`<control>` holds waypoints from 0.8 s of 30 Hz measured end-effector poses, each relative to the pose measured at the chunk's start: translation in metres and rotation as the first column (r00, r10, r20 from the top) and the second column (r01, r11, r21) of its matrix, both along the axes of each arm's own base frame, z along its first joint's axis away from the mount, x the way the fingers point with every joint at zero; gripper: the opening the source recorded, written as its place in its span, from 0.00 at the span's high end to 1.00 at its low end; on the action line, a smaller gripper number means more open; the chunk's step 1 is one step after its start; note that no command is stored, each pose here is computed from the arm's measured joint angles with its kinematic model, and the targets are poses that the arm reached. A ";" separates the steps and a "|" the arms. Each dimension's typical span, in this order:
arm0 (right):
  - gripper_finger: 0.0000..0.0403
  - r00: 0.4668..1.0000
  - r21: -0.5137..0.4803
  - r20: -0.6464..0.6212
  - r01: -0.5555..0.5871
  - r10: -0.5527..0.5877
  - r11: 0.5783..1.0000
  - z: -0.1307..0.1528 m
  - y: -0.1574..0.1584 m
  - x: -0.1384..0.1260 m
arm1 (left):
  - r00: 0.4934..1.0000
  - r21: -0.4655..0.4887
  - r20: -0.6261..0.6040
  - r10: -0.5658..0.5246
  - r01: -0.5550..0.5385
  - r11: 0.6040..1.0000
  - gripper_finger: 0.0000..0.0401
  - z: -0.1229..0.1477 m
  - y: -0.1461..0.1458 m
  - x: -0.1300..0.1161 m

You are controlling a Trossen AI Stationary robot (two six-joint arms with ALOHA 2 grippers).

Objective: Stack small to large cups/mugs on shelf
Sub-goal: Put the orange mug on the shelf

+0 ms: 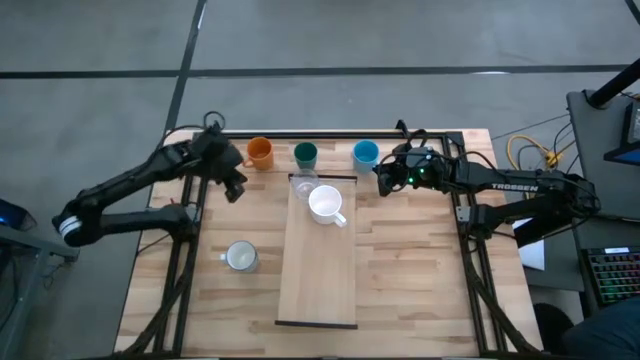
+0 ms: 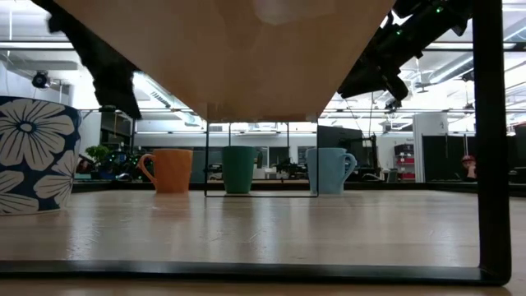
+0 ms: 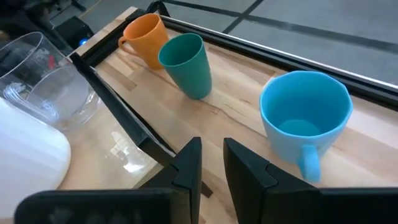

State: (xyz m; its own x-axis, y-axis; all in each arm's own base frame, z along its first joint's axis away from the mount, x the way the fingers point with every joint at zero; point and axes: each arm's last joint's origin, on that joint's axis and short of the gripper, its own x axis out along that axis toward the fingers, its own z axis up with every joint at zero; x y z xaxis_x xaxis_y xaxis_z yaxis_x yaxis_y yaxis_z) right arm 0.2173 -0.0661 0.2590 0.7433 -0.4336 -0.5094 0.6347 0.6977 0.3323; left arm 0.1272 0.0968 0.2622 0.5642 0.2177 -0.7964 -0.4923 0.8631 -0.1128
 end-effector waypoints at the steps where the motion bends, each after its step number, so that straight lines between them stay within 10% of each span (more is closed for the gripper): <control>1: 0.85 1.000 -0.001 0.000 -0.001 0.001 1.000 0.000 0.000 0.000 | 1.000 -0.003 -0.010 0.013 -0.013 1.000 0.99 -0.003 0.004 0.002; 24: 0.85 1.000 -0.015 -0.015 -0.008 0.008 1.000 -0.001 0.000 0.000 | 0.979 0.062 -0.168 0.111 -0.102 0.993 0.99 -0.026 0.039 0.006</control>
State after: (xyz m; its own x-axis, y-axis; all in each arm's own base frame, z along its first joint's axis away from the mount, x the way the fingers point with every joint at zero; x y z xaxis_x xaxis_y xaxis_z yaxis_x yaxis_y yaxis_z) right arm 0.2170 -0.0659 0.2585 0.7388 -0.4357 -0.5141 0.6341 0.7076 0.3117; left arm 0.1333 0.1360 0.2359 0.3918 0.3139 -0.8648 -0.5899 0.8070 0.0257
